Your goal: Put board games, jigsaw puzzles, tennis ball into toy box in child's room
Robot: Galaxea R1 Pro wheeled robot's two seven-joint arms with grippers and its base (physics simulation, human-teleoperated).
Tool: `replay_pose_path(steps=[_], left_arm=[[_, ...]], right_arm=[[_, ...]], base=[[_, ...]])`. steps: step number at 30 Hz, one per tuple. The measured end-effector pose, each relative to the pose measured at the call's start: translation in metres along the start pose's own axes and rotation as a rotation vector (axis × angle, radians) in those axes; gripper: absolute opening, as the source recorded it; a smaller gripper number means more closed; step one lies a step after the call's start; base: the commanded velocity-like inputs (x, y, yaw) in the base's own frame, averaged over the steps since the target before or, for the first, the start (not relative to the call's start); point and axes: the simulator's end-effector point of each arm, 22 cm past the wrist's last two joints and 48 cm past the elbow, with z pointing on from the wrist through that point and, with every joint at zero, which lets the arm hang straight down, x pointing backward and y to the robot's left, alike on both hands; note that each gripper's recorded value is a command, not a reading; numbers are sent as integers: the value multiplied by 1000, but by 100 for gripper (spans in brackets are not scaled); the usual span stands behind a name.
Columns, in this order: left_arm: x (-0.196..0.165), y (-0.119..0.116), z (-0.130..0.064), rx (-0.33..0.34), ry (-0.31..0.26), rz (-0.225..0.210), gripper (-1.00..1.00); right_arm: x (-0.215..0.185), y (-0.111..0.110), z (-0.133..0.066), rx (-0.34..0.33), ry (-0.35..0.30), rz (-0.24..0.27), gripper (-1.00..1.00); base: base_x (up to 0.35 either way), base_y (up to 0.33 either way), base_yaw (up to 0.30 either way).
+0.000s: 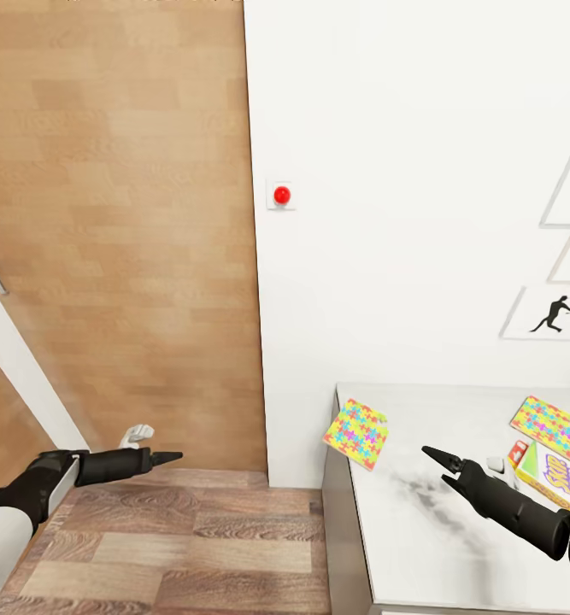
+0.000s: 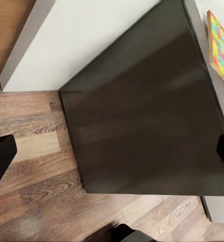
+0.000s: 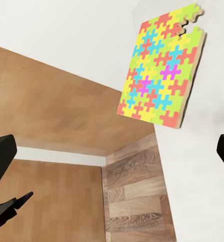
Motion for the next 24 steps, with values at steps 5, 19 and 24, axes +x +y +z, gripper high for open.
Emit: replay_pose_path(steps=[5,19,24], left_arm=[[-1,-13,11,26,-4,1,100],[-3,-16,12,32,-10,-1,100],[-2,-16,13,34,-10,-1,100]], right_arm=[[0,2,0,-6,-2,2,100],[1,9,1,-30,-2,3,100],[1,24,0,-97,-3,3,100]], base=[[0,0,0],[0,0,0],[0,0,0]])
